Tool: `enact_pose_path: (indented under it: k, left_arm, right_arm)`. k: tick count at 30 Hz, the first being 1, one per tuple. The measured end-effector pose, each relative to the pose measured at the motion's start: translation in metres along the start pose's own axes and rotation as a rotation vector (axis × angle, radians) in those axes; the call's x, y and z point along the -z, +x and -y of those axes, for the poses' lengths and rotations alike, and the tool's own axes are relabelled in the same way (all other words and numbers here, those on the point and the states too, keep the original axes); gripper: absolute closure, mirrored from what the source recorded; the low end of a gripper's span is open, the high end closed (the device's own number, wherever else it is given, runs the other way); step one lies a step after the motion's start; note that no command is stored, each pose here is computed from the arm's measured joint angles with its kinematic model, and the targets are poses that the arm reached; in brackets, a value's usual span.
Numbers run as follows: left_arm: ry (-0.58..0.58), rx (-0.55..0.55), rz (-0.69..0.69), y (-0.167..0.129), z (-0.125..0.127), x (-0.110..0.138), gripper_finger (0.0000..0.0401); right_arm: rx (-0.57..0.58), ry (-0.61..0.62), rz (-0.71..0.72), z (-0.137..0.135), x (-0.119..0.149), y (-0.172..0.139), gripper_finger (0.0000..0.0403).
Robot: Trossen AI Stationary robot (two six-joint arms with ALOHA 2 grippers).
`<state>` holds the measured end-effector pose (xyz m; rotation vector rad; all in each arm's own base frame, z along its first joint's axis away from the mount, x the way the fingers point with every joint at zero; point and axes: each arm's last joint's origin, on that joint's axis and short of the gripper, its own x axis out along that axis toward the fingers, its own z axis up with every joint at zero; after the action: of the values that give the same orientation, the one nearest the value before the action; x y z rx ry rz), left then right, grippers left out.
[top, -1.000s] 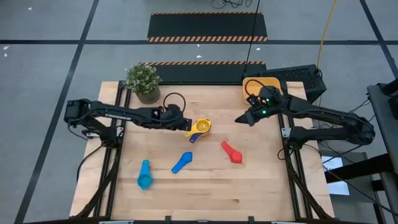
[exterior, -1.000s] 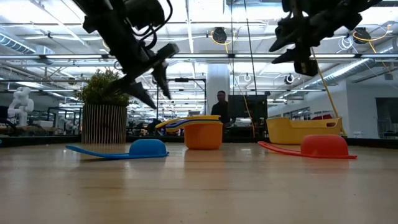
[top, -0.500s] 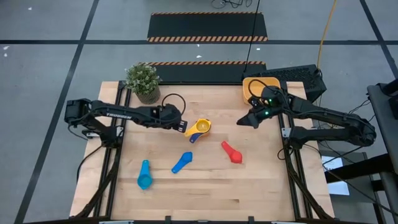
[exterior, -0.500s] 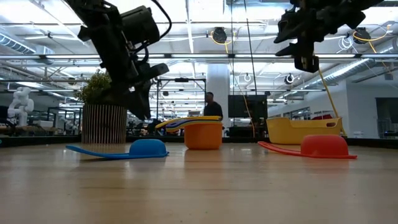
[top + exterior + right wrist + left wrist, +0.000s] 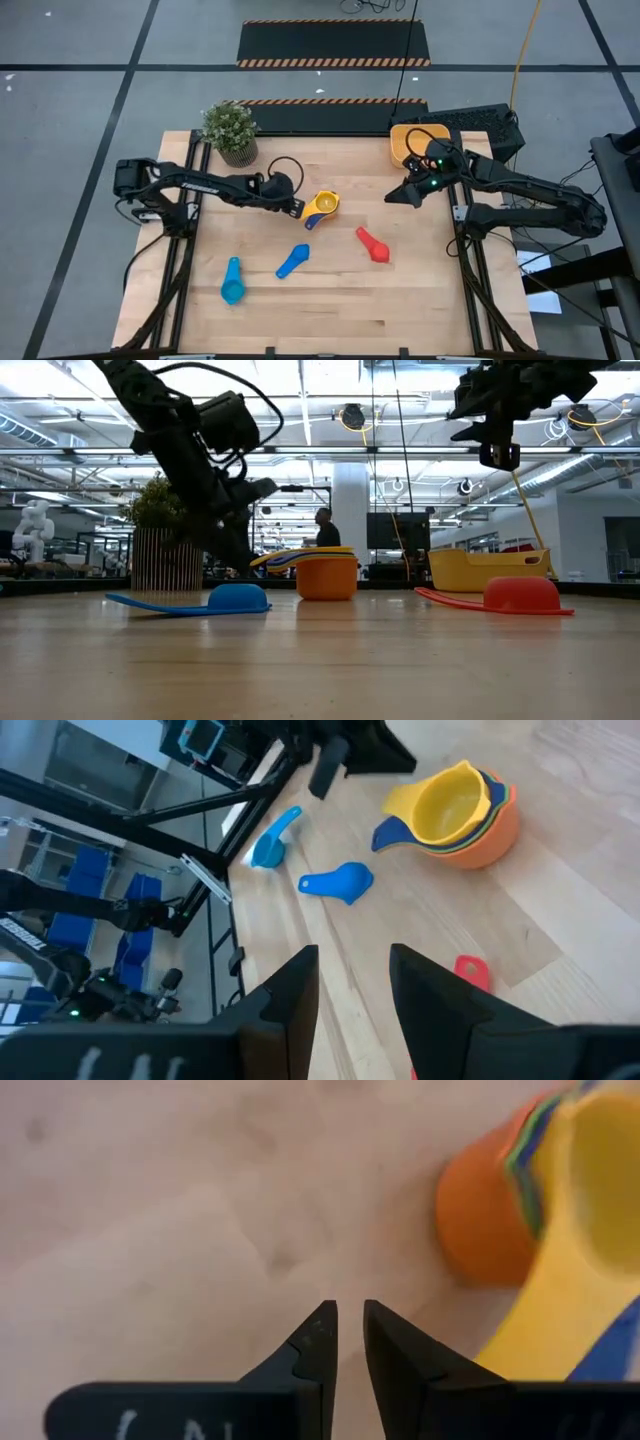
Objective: Nest measuring cups in basket
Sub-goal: Stack the yellow measuring cup on top of the dark blue measuring cup
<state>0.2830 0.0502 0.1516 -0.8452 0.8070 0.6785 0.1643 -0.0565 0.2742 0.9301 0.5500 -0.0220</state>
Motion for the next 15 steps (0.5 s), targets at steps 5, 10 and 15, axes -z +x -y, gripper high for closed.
enact_pose_path:
  k: [5, 10, 15]
  left_arm:
    - [-0.010, 0.034, -0.052, 0.012, 0.002, 0.005, 0.0345]
    - [0.022, 0.164, -0.052, 0.018, 0.014, 0.006, 0.0345]
    - [0.055, 0.245, -0.054, 0.016, 0.023, 0.008, 0.0345]
  right_arm:
    - [0.006, 0.003, -0.003, -0.001, 0.003, -0.004, 0.0284]
    - [0.008, 0.004, -0.005, -0.001, 0.005, -0.007, 0.0284]
    - [0.006, 0.002, -0.001, -0.002, 0.006, -0.009, 0.0284]
